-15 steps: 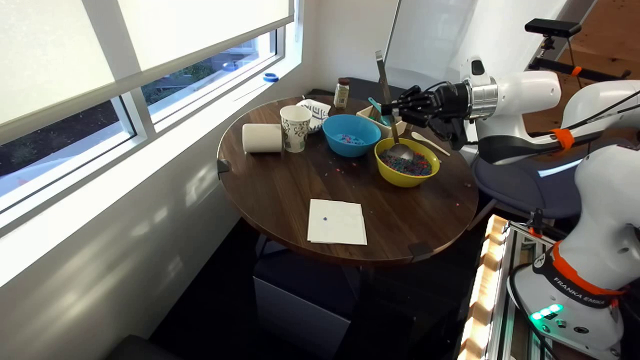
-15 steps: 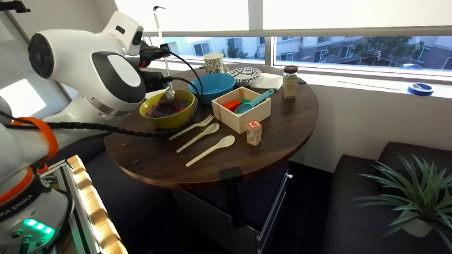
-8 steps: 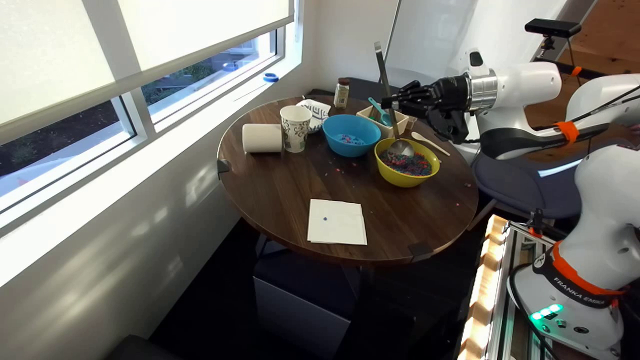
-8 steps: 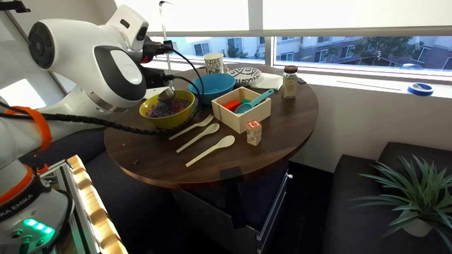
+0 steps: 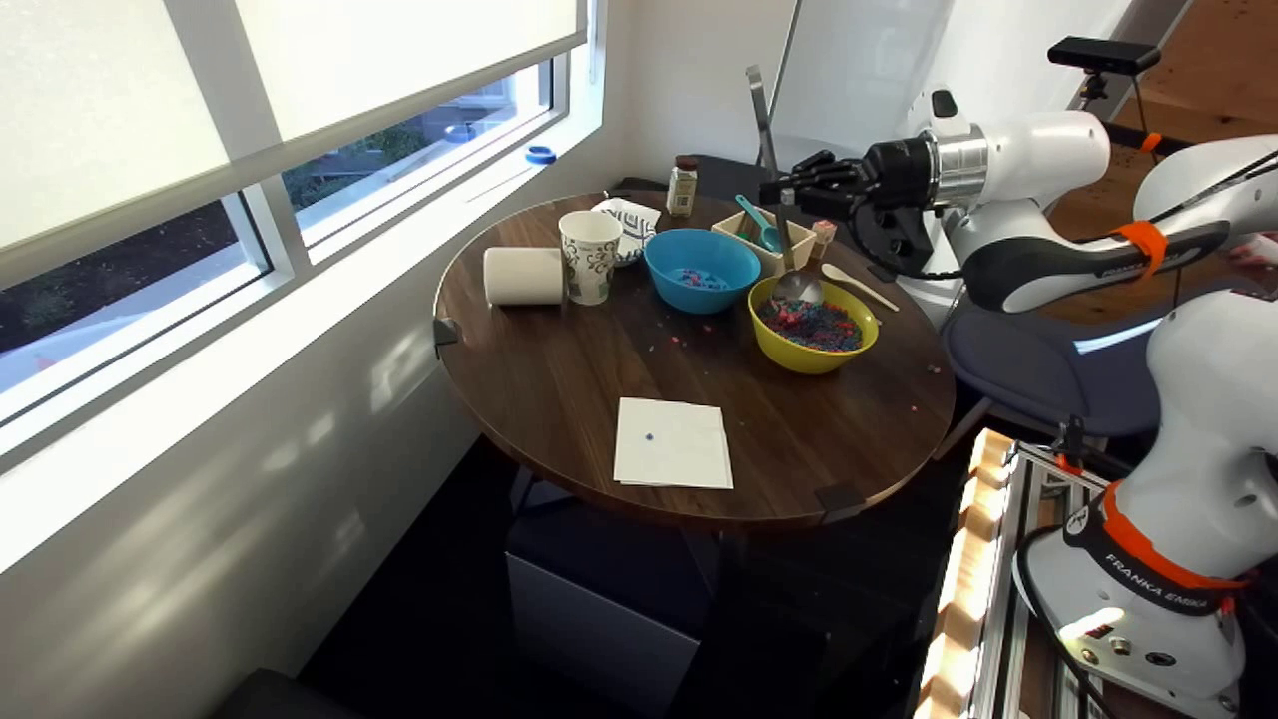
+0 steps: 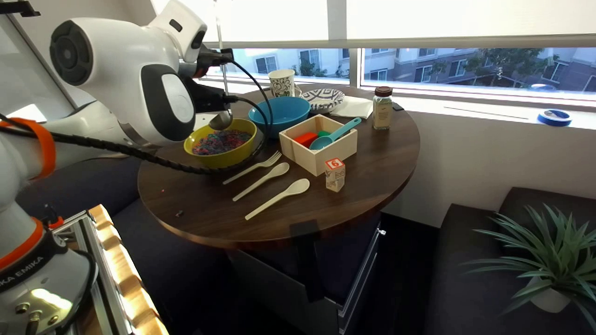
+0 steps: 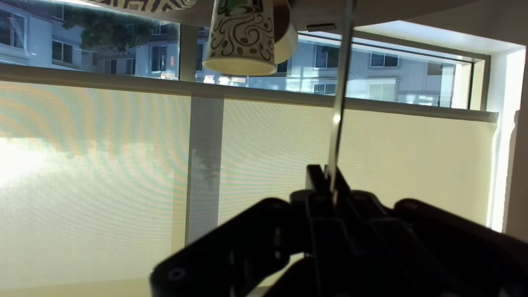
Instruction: Pick up the silver utensil, scoop some of the substance from the yellow bowl and pour it into the blue bowl, put the silver utensil back on the yellow bowl and table
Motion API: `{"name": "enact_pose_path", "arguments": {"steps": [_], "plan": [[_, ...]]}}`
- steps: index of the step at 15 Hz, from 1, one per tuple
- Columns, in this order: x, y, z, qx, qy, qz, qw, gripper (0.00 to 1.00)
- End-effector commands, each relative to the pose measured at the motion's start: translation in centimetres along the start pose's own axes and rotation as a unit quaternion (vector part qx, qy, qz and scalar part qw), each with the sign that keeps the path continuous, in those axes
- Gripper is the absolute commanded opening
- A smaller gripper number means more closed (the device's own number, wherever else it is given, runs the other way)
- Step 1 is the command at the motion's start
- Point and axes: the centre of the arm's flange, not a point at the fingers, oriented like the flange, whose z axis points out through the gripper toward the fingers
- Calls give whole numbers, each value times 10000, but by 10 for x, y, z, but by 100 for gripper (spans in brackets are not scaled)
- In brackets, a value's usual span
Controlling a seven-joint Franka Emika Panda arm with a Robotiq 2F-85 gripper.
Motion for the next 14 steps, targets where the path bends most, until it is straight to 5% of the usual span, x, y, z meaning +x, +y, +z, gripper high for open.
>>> {"name": "enact_pose_path", "arguments": {"steps": [1, 9, 14], "plan": [[9, 24, -7, 433, 95, 13, 9990, 1], [26, 35, 14, 1209, 77, -92, 9926, 1], [48, 64, 3, 1035, 524, -162, 9931, 1]]}}
